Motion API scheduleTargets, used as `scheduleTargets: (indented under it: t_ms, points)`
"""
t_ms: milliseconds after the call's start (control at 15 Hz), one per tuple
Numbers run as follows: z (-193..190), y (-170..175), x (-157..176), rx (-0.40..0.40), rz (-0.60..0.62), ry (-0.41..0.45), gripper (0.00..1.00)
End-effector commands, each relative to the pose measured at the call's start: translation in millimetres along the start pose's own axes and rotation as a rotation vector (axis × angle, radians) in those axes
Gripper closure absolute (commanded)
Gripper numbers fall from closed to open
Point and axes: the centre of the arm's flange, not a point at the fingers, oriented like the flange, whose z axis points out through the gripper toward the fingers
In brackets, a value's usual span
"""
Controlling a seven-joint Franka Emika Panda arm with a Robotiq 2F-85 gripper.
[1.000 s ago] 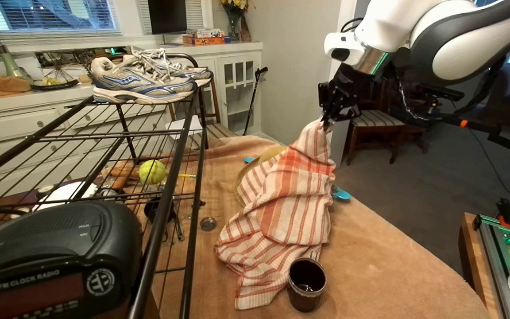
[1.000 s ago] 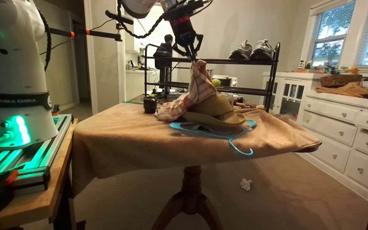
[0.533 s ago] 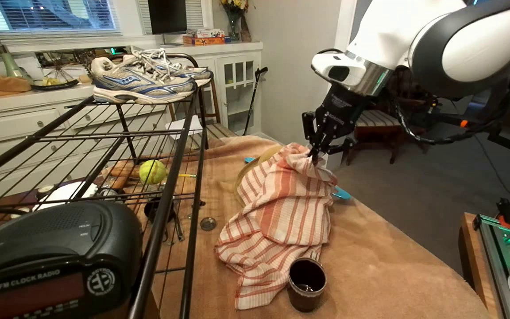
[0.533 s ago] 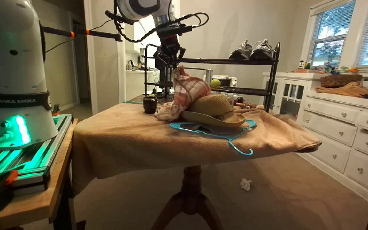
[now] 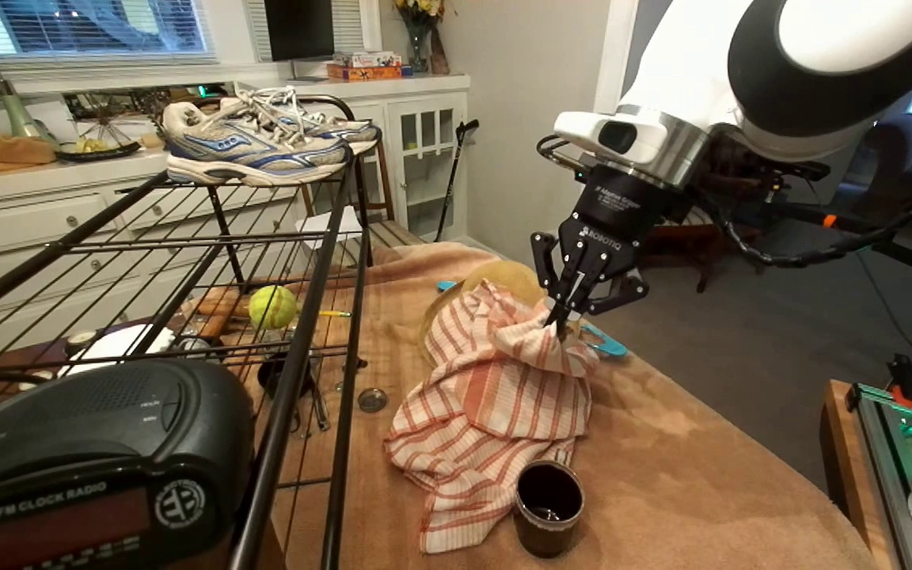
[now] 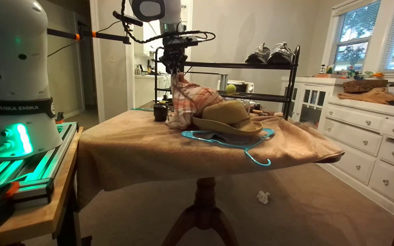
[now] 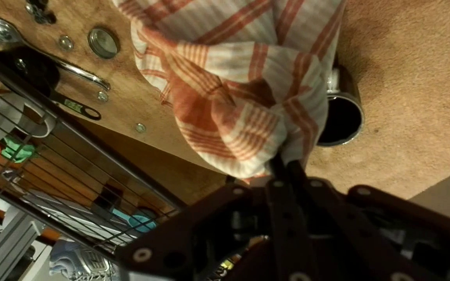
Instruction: Remove the hat, brown mug and tea towel from the shoe rack and put them on the table
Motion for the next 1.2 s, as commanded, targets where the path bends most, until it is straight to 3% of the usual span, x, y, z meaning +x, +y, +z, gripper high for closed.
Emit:
scheduleTargets:
  t_ms: [0,600,933,1000,1133]
  points:
    - [25.0,-0.7,-8.6,-0.005,-0.02,-0.013,0.99]
    - [105.4,-22.3,-2.3,-0.054,-0.114,-0.06,0.99]
    - [130.7,-31.9,-10.3,-0.021,-0.16,-0.076,0.99]
    - [129.7,-32.3,-9.7,-0.014,-0.185,-0.088,0.71]
    - [108.8,-27.8,-5.6,-0.005,-0.197,-0.087,0.65]
